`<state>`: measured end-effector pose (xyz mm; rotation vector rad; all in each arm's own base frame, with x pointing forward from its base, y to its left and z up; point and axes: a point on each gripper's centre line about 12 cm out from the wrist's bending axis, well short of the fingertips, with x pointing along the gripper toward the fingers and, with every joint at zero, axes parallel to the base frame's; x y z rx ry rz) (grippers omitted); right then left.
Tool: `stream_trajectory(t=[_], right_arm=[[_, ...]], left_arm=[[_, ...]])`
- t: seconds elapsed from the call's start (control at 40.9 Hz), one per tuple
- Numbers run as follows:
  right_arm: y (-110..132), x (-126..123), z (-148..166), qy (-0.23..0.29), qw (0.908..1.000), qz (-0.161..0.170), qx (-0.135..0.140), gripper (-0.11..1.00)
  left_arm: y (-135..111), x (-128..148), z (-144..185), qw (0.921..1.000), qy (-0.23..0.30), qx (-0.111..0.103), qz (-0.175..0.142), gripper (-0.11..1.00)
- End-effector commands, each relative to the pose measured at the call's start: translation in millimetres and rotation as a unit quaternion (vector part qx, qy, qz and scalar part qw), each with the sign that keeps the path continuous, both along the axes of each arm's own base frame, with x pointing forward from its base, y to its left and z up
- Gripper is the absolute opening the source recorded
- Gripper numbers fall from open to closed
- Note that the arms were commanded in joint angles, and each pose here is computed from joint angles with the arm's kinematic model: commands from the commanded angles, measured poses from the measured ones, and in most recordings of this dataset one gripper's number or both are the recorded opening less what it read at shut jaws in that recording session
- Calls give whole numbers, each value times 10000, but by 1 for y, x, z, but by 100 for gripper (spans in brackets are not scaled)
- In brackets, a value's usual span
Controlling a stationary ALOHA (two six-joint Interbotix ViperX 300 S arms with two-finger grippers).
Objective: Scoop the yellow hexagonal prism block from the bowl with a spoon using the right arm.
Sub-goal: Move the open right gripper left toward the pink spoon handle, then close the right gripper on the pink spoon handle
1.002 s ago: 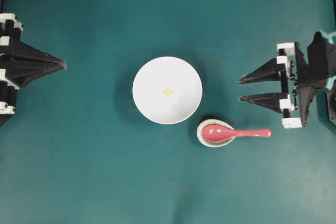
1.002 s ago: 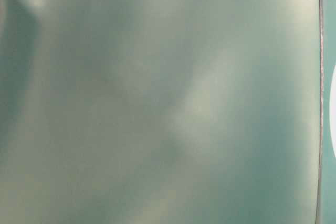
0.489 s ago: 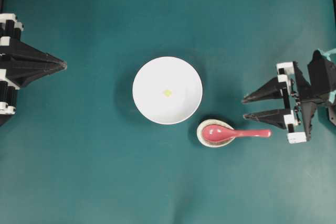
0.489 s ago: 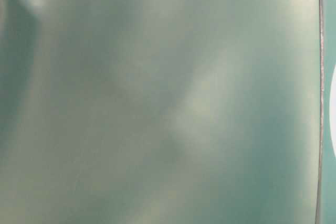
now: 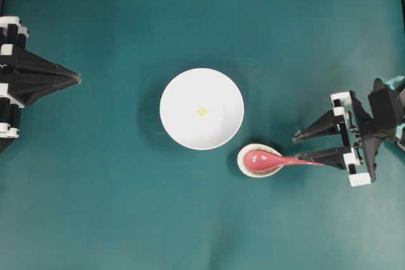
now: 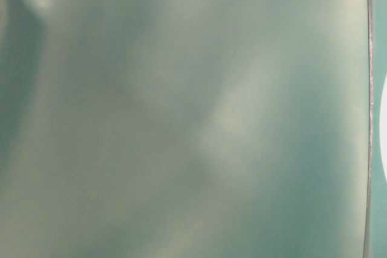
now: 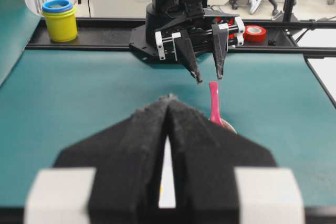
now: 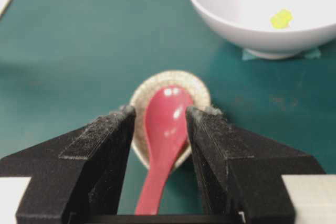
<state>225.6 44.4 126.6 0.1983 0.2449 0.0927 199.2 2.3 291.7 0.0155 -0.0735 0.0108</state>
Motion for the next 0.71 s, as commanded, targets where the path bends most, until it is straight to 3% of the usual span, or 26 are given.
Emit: stream_trajectory(t=[0.0,0.366,0.684], right_arm=[[3,7,0,-82,10000,-41,31,51],[14,7,-21,149,9995,-279,90,51],[20,4,-30,310,9993,-201,25,51]], left_arm=[[0,3,8,10000,-92,16,10,-1],[1,3,7,10000,-61,-15,7,-1],[0,3,7,10000,-61,-15,0,-1]])
